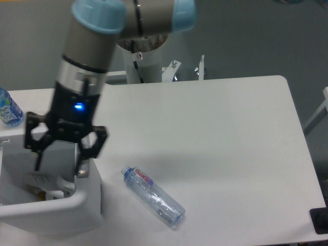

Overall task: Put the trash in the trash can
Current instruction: 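Lift the cup and carry it over the white trash bin, then move the gripper back and down to the clear plastic water bottle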

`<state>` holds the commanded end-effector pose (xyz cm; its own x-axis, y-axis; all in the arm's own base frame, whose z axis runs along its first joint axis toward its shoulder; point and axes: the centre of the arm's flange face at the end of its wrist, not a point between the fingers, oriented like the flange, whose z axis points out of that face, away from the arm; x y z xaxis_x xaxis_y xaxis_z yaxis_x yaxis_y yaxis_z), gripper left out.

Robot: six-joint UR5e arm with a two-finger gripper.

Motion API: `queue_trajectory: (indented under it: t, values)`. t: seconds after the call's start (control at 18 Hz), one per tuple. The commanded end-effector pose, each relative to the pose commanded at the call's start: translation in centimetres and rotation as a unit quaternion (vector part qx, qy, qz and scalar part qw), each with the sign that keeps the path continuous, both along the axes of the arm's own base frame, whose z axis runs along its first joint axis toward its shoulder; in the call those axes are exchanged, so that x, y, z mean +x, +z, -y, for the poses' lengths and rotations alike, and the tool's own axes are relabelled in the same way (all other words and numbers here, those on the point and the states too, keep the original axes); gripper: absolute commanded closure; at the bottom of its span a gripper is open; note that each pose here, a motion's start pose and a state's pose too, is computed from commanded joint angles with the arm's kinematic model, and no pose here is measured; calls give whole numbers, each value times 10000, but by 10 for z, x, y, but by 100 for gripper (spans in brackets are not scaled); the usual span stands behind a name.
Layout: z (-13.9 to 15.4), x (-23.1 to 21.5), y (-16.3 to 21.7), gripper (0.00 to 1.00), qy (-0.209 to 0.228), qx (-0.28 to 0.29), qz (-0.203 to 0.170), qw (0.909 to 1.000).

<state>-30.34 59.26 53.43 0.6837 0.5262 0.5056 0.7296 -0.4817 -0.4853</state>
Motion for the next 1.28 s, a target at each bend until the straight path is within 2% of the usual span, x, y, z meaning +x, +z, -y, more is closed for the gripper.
queue_trajectory:
  t: [0.17,0.33,0.67,0.89,1.06,1.28]
  values:
    - [24,-45,-16,0,569,-399,-226,9973]
    - [42,-80,-48,0,1061,-973,-463,9885]
    - [26,-131,-124,0,1338,-1655,-558,9755]
    - [16,-146,-183,0,1245,-2114,-534,9680]
    - [10,-148,-219,0,802,-2352,-578,9669]
    - [-7,-138,-263,0,572,-2568,-432,9638]
